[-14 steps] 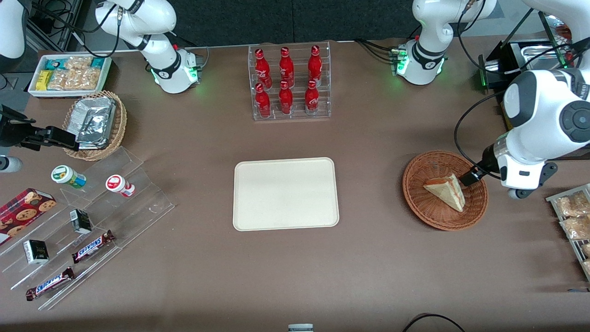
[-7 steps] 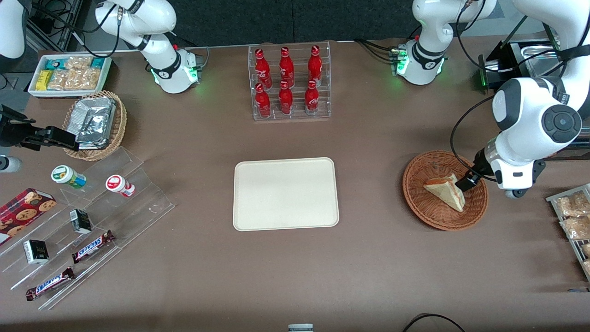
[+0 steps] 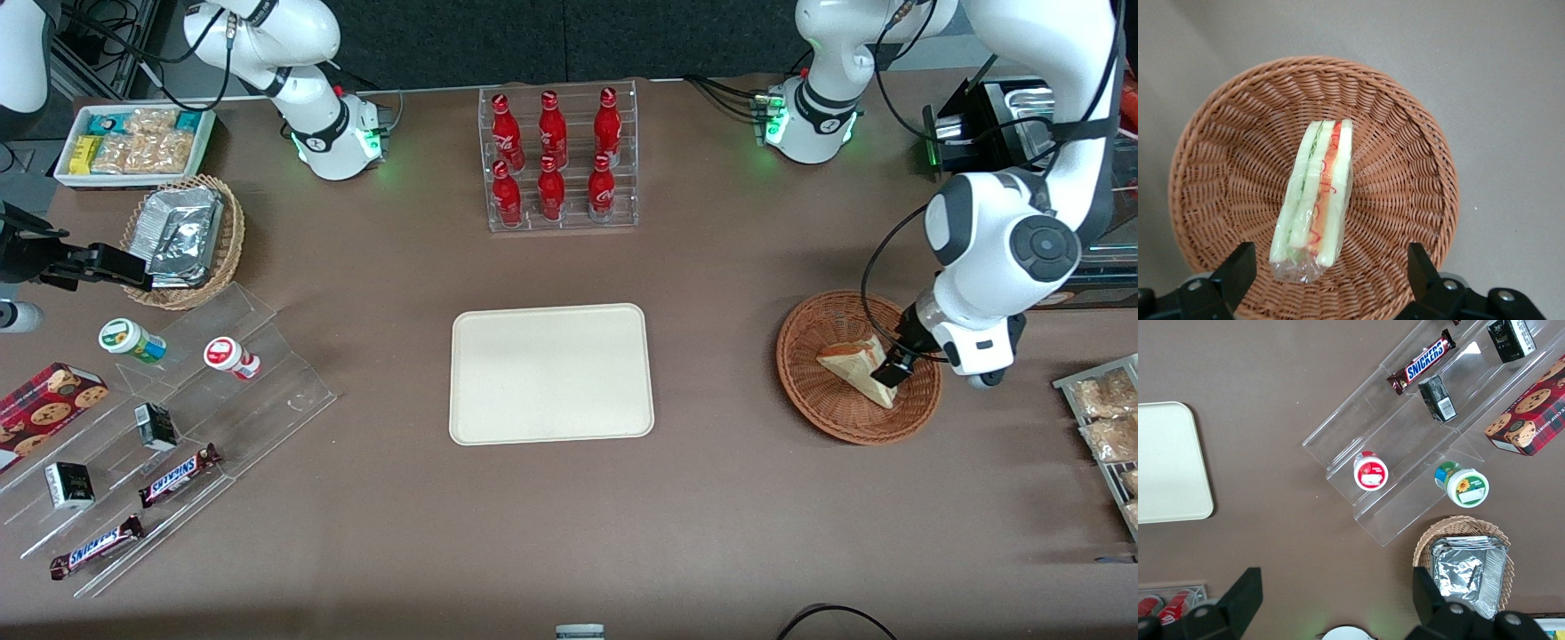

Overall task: Place sandwich from basket to tray
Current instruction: 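Lower the open left gripper over the wrapped sandwich in the basket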

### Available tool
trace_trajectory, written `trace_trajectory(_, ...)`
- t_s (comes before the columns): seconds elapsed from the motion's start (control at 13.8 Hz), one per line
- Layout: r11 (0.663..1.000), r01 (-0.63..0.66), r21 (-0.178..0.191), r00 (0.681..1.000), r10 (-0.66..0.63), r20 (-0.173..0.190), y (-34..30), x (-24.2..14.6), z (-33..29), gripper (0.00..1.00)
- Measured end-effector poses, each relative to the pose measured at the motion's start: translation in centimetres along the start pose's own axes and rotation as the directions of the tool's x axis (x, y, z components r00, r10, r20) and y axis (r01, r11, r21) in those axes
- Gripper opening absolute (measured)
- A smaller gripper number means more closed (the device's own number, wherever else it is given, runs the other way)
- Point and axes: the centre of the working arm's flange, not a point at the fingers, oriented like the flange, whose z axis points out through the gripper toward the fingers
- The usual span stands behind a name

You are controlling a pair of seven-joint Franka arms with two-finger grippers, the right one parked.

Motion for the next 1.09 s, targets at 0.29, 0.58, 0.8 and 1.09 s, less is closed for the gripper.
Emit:
trace_trajectory(0.29,0.999,0.047,0.008,0.999,-0.047,0.006,-0.6,-0.4,2.2,1.0)
trace_trajectory(0.58,0.999,0.048,0.027,0.999,-0.048,0.017,-0.7,-0.6,4.0,1.0)
trace_trajectory(0.8,0.998,0.047,0.04,0.999,-0.048,0.026,-0.8,-0.7,5.3,1.0)
trace_trajectory(1.09,0.998,0.04,0.047,0.999,-0.041,0.031,-0.6,-1.2,6.0,0.89)
